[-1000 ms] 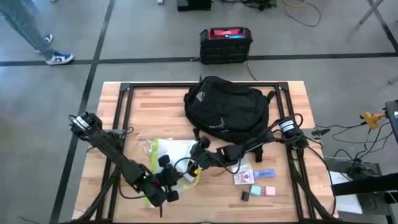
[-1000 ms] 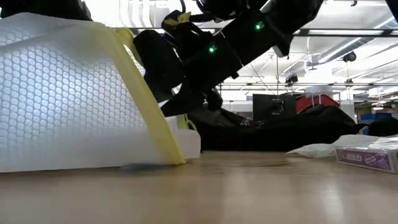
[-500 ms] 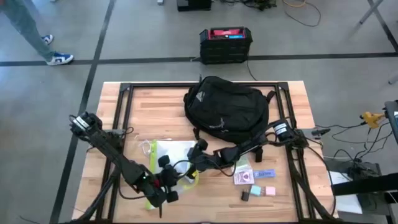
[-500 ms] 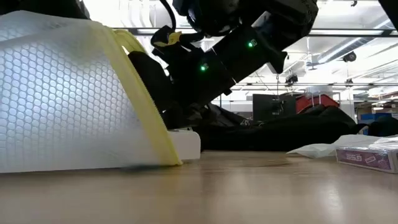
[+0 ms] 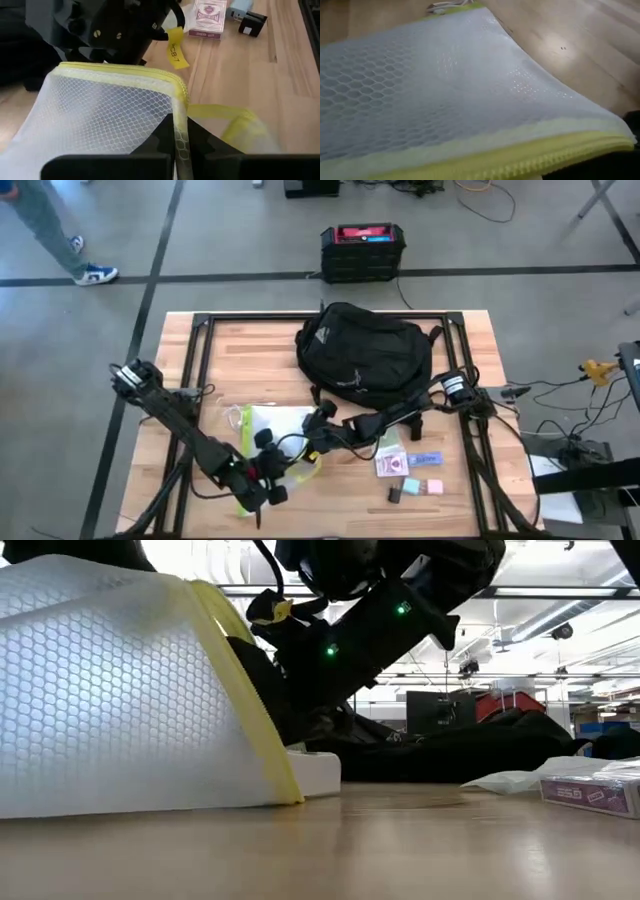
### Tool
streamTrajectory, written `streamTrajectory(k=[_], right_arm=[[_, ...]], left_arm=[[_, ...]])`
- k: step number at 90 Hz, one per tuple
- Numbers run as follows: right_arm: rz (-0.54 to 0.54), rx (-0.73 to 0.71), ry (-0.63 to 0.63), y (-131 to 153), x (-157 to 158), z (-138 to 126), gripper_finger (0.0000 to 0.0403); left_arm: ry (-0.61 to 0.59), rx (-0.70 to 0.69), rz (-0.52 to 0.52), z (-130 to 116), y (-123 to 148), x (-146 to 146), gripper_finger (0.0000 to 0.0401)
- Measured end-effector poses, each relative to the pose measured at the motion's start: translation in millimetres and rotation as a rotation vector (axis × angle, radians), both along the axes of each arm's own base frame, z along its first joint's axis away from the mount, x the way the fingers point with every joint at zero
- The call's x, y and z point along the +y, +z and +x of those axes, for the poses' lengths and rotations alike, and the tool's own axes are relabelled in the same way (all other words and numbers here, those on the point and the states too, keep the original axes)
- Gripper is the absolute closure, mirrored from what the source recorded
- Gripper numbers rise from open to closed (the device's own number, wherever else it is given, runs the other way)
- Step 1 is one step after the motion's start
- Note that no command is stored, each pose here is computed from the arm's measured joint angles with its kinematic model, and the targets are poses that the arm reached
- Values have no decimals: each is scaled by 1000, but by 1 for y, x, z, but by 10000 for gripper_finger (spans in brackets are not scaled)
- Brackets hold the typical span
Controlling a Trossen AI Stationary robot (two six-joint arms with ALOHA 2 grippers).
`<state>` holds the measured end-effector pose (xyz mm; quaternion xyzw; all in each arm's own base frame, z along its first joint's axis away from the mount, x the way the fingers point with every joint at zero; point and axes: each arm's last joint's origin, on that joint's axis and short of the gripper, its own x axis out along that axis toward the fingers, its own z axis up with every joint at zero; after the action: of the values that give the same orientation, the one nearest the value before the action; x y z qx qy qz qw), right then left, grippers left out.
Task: Unpack backpack
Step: Remove the white medicine organizer from the yellow green zip bag
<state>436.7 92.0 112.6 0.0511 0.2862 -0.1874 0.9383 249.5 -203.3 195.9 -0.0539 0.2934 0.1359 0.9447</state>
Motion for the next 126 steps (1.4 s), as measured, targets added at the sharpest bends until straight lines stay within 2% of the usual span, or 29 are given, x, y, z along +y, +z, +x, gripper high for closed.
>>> streamTrajectory(k=[34, 49, 63, 78, 92, 113, 126], right_arm=[[-39, 27, 49, -1, 4, -2, 326], [-39, 27, 58, 0, 7, -3, 361], [-33, 29, 66, 0, 8, -3, 373], [-28, 32, 84, -1, 11, -4, 356], [27, 36, 138, -1, 17, -4, 310], [42, 9, 162, 16, 21, -7, 239], [49, -15, 158, 21, 20, -7, 208]], left_arm=[[2, 36, -8, -8, 6, 5, 401], [-1, 89, -67, -11, 4, 5, 401], [12, 106, -98, -12, 3, 5, 401], [20, 100, -87, -12, 3, 5, 401], [26, 109, -69, -13, 2, 6, 401], [29, 107, -66, -13, 2, 7, 401], [28, 102, -69, -13, 2, 6, 401]])
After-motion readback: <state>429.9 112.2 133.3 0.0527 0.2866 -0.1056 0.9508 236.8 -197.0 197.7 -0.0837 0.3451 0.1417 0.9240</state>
